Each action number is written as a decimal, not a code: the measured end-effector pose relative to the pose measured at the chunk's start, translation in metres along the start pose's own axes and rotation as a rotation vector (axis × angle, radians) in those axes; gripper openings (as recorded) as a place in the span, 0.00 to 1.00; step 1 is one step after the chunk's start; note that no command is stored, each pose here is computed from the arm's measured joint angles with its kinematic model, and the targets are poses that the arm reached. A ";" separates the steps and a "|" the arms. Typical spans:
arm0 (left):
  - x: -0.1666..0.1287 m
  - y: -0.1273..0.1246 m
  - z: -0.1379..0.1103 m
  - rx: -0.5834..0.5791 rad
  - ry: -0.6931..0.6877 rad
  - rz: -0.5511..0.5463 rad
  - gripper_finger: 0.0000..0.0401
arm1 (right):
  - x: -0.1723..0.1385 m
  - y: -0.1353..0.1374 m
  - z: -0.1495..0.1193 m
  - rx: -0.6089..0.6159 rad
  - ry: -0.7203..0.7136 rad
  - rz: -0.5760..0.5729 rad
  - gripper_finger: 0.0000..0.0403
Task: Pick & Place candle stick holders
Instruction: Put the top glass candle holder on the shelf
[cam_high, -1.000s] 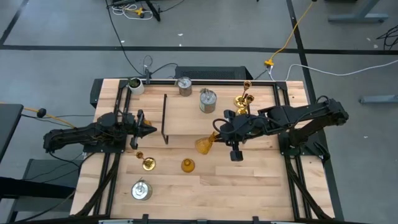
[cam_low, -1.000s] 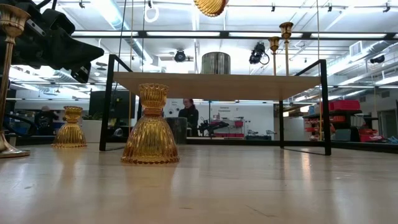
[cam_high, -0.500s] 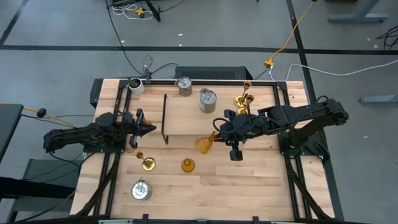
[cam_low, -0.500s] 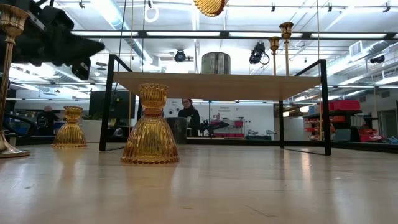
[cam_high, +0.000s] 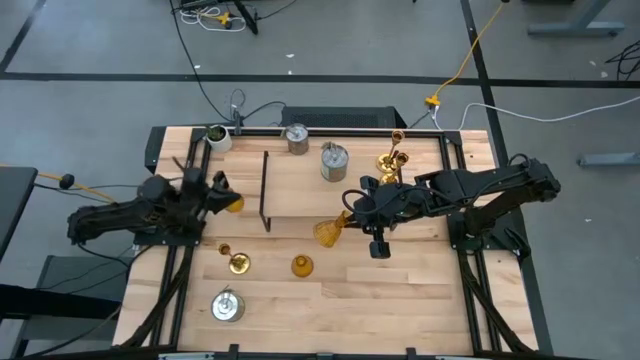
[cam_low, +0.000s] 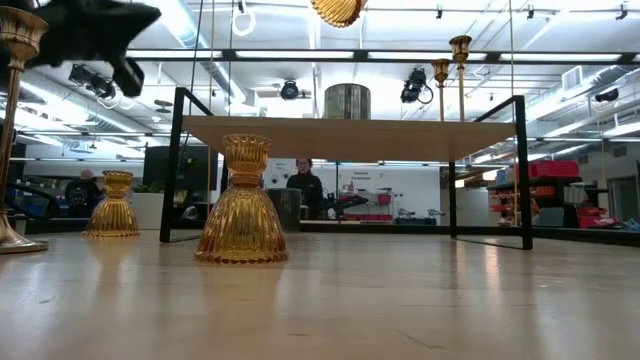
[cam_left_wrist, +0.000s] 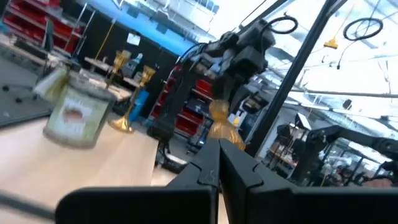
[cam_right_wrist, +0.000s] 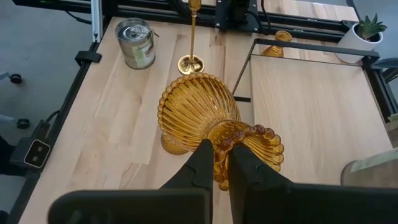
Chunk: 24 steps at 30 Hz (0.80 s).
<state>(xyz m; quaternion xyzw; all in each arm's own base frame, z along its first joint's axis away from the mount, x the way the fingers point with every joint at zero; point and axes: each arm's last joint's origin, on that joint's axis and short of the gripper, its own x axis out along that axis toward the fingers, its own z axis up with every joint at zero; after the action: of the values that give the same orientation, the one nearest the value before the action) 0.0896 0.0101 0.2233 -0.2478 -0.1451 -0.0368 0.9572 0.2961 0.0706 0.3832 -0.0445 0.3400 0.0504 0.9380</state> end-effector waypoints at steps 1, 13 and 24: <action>0.002 -0.003 0.005 0.017 0.000 -0.002 0.02 | 0.000 0.000 0.000 0.000 0.000 0.000 0.03; 0.053 -0.037 0.074 0.214 0.031 -0.020 0.02 | 0.000 0.000 0.000 0.001 0.000 0.000 0.03; 0.107 -0.052 0.112 0.257 0.086 -0.056 0.08 | 0.000 0.000 0.000 0.013 0.000 0.000 0.03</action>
<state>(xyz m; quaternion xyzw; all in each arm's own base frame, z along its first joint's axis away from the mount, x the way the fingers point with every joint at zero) 0.1558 0.0186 0.3726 -0.1174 -0.1141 -0.0553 0.9850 0.2960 0.0706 0.3832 -0.0382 0.3401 0.0482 0.9384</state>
